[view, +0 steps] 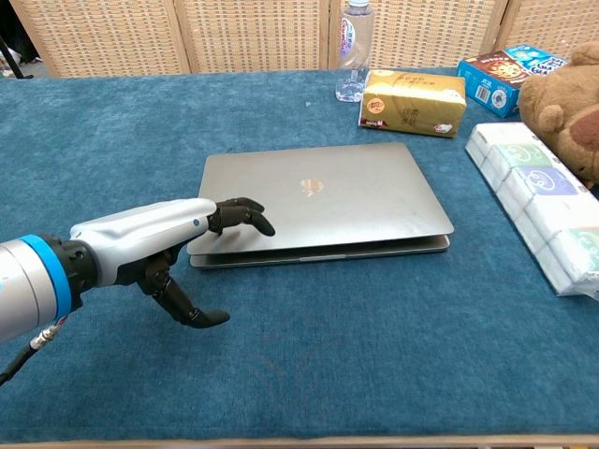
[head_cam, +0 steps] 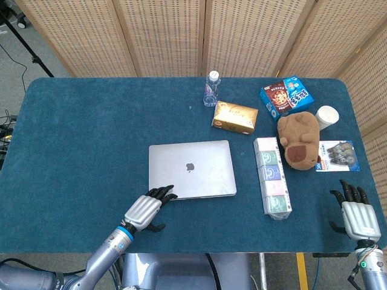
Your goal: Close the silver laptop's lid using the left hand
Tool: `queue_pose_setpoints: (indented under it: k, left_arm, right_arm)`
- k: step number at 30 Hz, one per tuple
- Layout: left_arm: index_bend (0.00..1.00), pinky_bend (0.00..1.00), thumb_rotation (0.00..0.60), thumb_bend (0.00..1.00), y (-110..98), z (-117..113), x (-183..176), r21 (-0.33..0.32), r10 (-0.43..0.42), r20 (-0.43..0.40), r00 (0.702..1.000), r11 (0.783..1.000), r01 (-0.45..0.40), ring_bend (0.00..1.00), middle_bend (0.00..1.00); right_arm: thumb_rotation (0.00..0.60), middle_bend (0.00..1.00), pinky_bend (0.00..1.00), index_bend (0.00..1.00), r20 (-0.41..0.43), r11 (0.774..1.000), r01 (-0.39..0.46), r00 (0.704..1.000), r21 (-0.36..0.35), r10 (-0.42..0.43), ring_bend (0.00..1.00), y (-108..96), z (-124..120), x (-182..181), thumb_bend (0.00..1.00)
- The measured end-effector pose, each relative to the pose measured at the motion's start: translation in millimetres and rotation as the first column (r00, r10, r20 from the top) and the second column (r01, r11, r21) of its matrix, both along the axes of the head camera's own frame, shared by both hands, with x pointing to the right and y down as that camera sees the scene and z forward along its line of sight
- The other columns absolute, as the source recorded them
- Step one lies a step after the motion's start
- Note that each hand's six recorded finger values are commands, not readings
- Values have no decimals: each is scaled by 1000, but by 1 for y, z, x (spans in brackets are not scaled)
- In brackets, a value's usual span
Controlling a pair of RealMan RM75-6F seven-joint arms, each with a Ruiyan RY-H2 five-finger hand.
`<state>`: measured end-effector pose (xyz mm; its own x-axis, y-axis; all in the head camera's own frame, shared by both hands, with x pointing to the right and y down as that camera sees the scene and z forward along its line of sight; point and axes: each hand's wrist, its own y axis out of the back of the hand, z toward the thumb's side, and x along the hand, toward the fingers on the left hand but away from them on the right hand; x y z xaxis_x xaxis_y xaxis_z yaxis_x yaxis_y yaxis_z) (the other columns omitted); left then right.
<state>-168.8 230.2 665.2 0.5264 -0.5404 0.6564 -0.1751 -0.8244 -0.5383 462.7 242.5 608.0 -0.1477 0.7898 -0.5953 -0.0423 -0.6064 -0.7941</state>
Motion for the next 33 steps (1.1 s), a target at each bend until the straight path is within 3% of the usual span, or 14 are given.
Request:
queue_pose_setpoints:
  k: [10, 17, 24, 33]
  left_arm:
    - [183, 124, 600, 255, 12, 11, -10, -37, -7, 23, 1000, 999, 8, 76, 0]
    - [183, 124, 600, 255, 3, 8, -10, -8, -14, 13, 1000, 1000, 14, 73, 0]
    - [183, 124, 600, 255, -17, -4, 0, 78, 10, -5, 1000, 997, -10, 67, 0]
    - [183, 124, 600, 255, -53, -21, -9, 225, -3, 22, 1000, 974, -2, 66, 0]
  right_arm:
    - [600, 0, 0, 206, 0, 1000, 0, 1000, 0, 0, 0, 0, 0, 0, 240]
    - [600, 0, 0, 206, 0, 1000, 0, 1000, 0, 0, 0, 0, 0, 0, 240]
    - [600, 0, 0, 206, 0, 1000, 0, 1000, 0, 0, 0, 0, 0, 0, 240]
    - [600, 0, 0, 206, 0, 1000, 0, 1000, 0, 0, 0, 0, 0, 0, 240]
